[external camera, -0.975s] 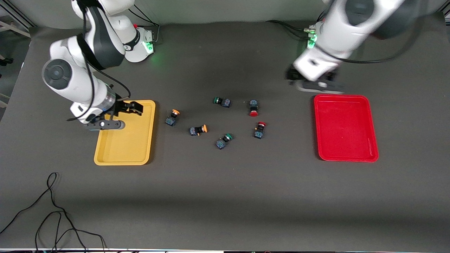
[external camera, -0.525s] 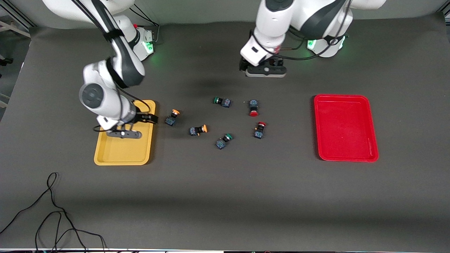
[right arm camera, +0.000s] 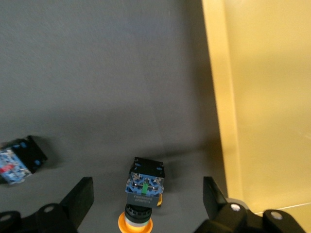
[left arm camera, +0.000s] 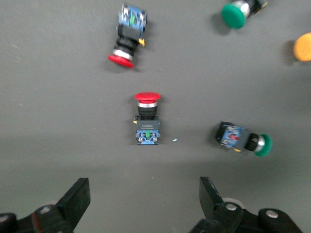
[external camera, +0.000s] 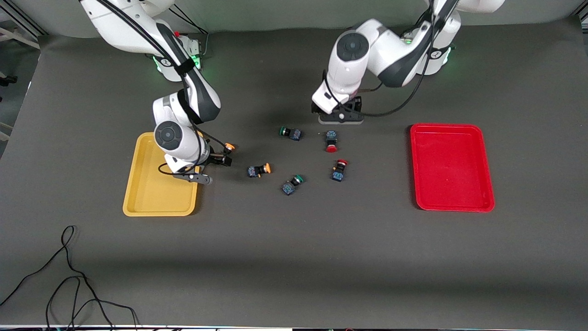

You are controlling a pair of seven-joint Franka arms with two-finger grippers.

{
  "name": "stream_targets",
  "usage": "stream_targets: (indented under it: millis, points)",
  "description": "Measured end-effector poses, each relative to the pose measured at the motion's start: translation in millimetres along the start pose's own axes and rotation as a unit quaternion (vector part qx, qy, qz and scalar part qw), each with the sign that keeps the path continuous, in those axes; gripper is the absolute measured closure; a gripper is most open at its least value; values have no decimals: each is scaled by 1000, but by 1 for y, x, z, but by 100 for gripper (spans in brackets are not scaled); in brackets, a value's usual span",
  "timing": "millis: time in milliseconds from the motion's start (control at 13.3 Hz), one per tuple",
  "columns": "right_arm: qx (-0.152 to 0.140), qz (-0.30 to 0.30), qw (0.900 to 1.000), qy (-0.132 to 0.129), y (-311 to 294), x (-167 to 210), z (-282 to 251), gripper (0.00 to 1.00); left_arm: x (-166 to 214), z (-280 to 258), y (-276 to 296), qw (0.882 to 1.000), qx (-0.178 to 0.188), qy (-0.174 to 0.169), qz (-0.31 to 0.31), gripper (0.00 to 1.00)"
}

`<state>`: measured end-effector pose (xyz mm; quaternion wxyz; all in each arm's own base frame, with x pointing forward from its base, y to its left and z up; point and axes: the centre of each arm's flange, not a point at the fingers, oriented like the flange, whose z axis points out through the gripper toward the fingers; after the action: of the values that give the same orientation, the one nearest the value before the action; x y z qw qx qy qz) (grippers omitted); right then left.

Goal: Place red and yellow buttons in trays
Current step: 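Grasp the orange button with the right gripper while the left gripper lowers, then grasp the red button with the left gripper while the right gripper lifts, then carry the orange button with the right gripper while the left gripper carries red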

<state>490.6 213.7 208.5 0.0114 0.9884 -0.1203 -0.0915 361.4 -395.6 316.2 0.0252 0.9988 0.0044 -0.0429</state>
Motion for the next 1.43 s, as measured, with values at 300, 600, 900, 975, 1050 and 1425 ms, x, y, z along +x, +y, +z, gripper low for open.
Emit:
stream_targets:
  millis: [300,600,900,975,1050,1425]
  points:
    - [0,8,1000,-4,-1,-6,24,0,2,66,-5,1000,18,1,5,0]
    - [0,5,1000,-9,-12,-17,37,4,1,124,-4,1000,15,-4,2,0]
    - [1,6,1000,-5,-11,-16,38,38,5,135,-4,1000,11,-9,-3,17]
    - [1,6,1000,-5,-11,-16,38,51,7,135,-5,1000,10,-7,-5,28]
    - [2,6,1000,-4,-11,-16,38,59,10,135,-7,1000,9,-5,-9,42]
    - [7,19,1000,-5,0,-8,10,59,34,118,-6,1000,5,7,-27,59]
